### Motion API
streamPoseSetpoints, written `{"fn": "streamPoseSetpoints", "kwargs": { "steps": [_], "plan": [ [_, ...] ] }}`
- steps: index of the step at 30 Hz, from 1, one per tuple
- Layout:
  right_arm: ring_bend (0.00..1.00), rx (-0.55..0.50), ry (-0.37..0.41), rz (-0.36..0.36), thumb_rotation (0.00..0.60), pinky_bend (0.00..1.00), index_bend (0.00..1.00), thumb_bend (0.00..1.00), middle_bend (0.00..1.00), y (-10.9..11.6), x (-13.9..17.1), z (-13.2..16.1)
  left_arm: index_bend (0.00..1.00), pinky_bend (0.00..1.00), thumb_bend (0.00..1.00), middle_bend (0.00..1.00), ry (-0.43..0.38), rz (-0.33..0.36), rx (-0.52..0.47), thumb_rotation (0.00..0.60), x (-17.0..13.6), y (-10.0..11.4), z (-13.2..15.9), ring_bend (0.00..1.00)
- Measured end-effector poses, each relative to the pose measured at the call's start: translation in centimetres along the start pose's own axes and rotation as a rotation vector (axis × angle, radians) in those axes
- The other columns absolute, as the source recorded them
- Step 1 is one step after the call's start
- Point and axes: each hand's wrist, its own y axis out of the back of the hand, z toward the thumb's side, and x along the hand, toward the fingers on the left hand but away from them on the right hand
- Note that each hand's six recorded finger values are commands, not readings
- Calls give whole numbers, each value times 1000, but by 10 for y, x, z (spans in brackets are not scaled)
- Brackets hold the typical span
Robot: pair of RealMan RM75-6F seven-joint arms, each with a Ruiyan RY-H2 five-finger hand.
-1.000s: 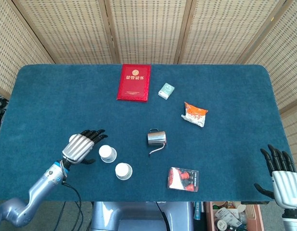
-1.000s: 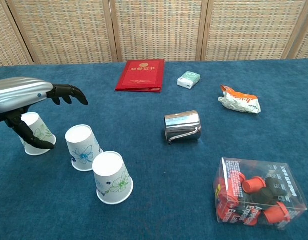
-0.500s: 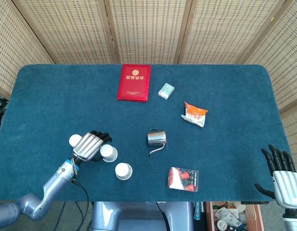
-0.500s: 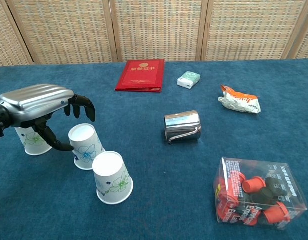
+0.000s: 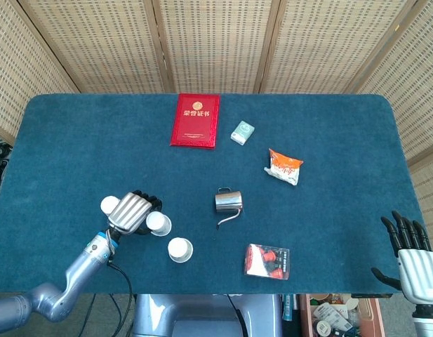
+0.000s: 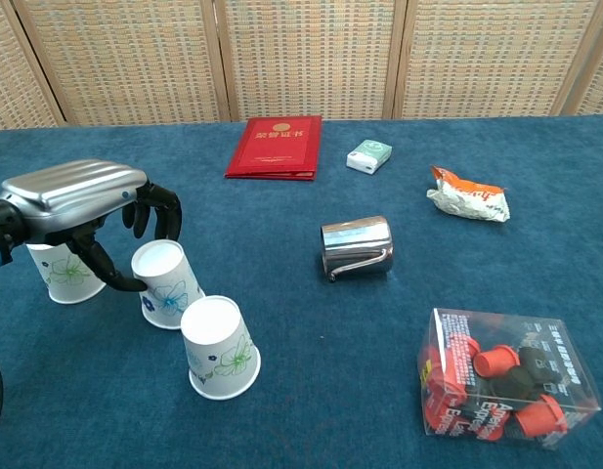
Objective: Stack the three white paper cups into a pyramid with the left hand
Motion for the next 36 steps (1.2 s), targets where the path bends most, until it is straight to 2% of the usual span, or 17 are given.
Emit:
{"fn": "streamPoseSetpoints", "kwargs": {
  "steps": [9,12,20,29,36],
  "plan": [
    [0,7,5,5,600,0,94,0,0,-2,0,2,527,418,178,482,-21,25,-80,600,-27,22,-10,487],
    [0,12,8,7,600,0,94,0,0,-4,1,4,527,418,177,481,-47,17,-73,600,-41,25,-13,487],
    [0,20,11,12,600,0,94,0,0,-6,1,5,527,417,178,482,-121,-46,-45,600,-65,5,-4,487],
    [0,15,10,15,600,0,94,0,0,-6,1,5,527,410,178,480,-136,-18,-13,600,-59,-5,7,487],
    [0,8,7,17,600,0,94,0,0,-5,2,4,527,408,178,472,-128,-29,7,600,-56,-10,11,487]
  ]
}}
